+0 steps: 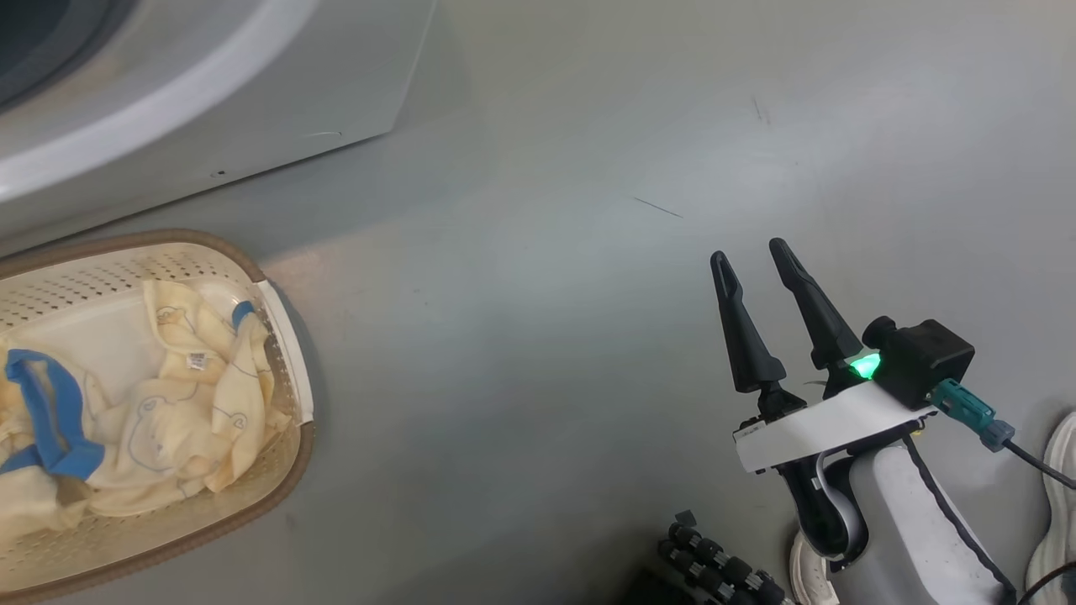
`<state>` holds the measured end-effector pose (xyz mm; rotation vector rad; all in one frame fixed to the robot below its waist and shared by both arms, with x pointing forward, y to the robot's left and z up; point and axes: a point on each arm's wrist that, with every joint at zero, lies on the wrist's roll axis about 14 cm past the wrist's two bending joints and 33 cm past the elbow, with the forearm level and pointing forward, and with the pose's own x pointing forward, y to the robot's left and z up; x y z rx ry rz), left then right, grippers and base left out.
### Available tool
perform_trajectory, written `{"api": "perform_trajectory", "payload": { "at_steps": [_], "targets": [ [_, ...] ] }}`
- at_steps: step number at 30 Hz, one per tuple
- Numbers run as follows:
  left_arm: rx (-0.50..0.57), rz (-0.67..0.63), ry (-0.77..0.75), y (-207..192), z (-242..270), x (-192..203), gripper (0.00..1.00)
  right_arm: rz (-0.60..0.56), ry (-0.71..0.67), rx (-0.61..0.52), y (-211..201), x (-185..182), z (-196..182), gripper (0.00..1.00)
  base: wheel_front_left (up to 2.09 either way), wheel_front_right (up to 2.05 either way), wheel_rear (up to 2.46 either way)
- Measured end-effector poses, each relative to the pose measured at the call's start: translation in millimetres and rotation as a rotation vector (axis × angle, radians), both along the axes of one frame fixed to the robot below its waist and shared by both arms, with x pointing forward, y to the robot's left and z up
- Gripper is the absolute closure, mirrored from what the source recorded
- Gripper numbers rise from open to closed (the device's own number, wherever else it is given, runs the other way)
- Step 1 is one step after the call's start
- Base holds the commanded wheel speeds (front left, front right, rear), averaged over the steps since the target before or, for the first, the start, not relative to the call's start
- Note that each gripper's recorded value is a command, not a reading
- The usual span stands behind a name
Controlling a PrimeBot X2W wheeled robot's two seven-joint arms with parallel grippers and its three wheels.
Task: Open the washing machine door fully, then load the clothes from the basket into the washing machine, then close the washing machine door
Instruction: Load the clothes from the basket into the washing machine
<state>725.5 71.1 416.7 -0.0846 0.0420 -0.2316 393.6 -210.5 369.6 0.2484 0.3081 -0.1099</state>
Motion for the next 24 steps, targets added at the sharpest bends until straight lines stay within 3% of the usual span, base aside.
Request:
{"api": "perform_trajectory", "payload": {
  "at_steps": [6, 13, 15, 16, 24],
  "targets": [
    [-0.002, 0.002, -0.005, -5, -3, 14, 1.00, -0.008, 0.021, -0.007, -3, -2, -6, 0.00, 0.00, 0.00, 0.00],
    [0.046, -0.007, 0.098, -13, -40, 16, 0.99, -0.031, 0.036, -0.020, -11, -7, -7, 0.00, 0.00, 0.00, 0.00],
    [0.054, -0.007, 0.132, -14, -47, 15, 0.20, -0.033, 0.037, -0.021, -11, -8, -7, 0.00, 0.00, 0.00, 0.00],
    [0.064, -0.006, 0.152, -13, -51, 14, 0.00, -0.035, 0.037, -0.020, -12, -8, -7, 0.00, 0.00, 0.00, 0.00],
    [0.099, -0.010, 0.212, -16, -56, 6, 0.00, -0.056, 0.014, -0.023, -18, -9, 2, 0.00, 0.00, 0.00, 0.00]
  ]
}}
